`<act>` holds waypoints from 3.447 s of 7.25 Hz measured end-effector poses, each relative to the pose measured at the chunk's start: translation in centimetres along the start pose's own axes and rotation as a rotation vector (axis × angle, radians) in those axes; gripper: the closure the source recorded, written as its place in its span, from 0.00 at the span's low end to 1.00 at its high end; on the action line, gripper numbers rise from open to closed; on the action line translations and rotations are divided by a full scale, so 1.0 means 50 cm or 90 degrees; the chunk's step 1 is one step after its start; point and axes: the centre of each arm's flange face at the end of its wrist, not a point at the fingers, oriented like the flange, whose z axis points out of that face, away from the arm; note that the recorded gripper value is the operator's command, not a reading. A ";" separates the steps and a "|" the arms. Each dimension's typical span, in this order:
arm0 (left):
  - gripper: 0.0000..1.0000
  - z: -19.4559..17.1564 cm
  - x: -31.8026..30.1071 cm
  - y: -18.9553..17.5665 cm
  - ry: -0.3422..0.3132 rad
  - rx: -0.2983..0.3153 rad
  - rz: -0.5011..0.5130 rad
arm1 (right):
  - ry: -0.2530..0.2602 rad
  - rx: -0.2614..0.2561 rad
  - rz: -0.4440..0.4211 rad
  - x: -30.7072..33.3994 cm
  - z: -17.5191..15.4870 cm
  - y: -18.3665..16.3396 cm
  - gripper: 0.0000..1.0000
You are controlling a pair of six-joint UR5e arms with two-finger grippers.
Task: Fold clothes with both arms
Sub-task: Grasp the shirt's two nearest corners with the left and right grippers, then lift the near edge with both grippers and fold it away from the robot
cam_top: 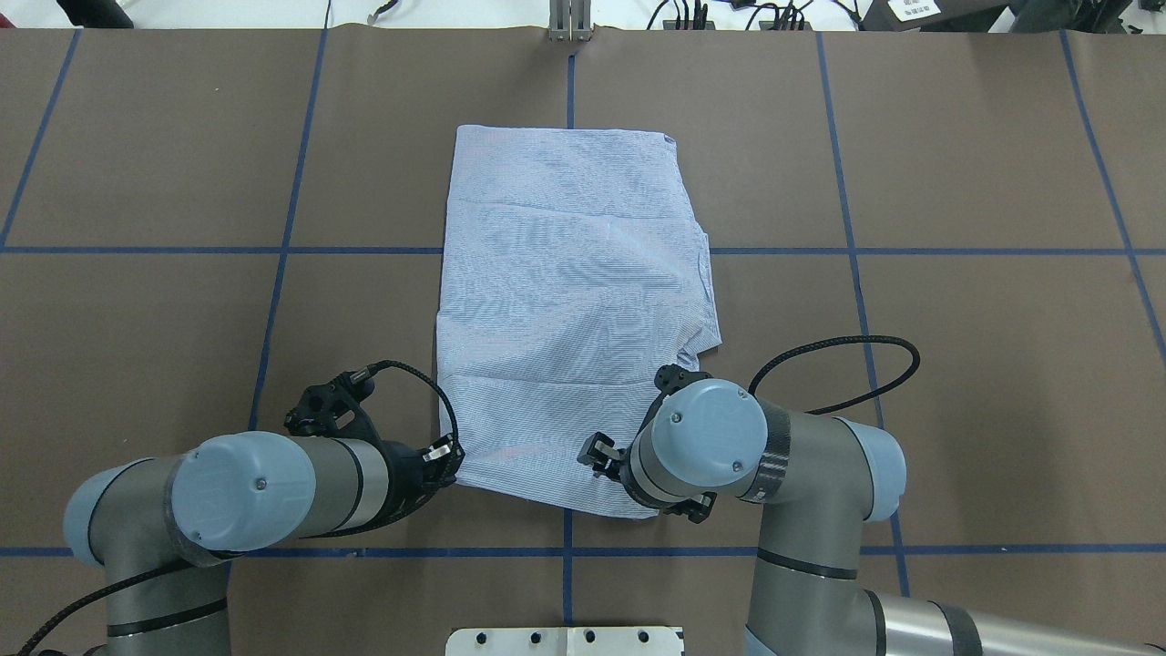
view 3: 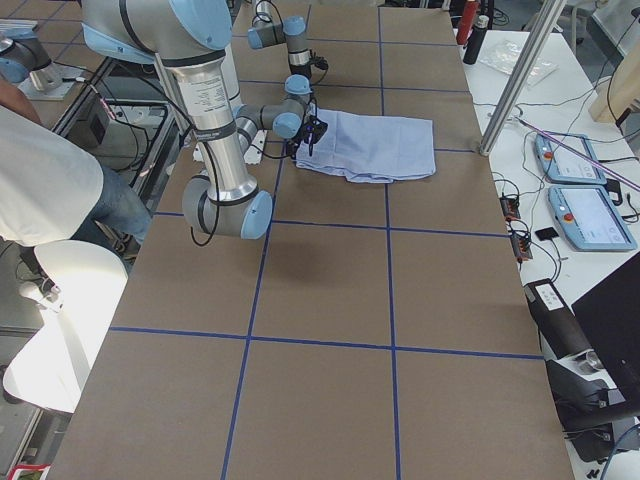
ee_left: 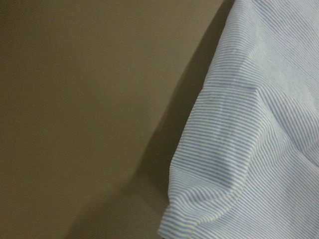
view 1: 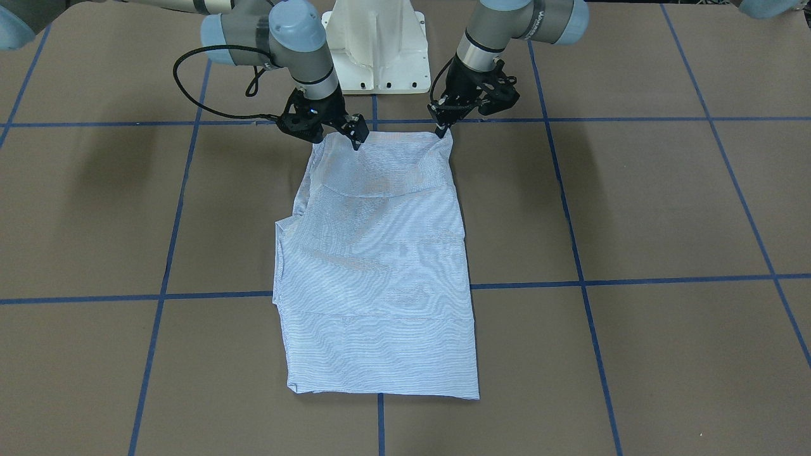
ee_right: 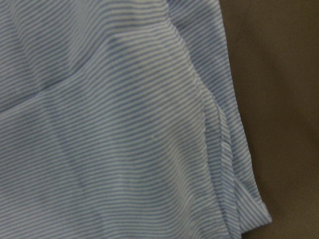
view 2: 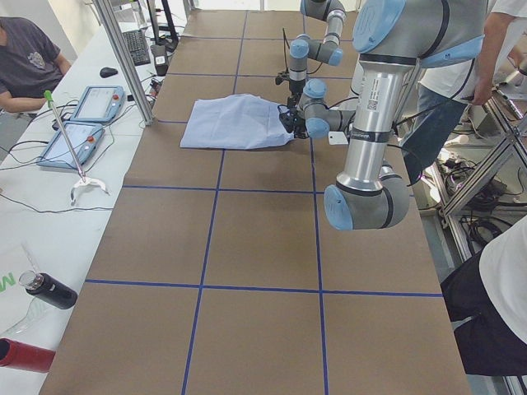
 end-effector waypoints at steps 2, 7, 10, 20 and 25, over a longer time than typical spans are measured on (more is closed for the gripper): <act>1.00 0.000 0.000 0.000 0.000 0.000 0.000 | 0.006 0.008 0.003 -0.004 0.013 -0.003 0.00; 1.00 -0.002 0.002 0.001 0.002 0.000 -0.001 | 0.014 0.013 0.003 0.002 0.024 -0.007 1.00; 1.00 -0.001 0.001 -0.005 0.001 0.003 -0.002 | 0.004 0.013 0.005 -0.004 0.007 -0.011 1.00; 1.00 -0.176 0.034 0.068 0.004 -0.093 0.009 | -0.026 -0.173 -0.017 0.096 -0.188 0.025 1.00; 1.00 -0.296 0.067 0.123 0.028 -0.160 0.025 | -0.045 -0.271 0.012 0.096 -0.304 -0.062 1.00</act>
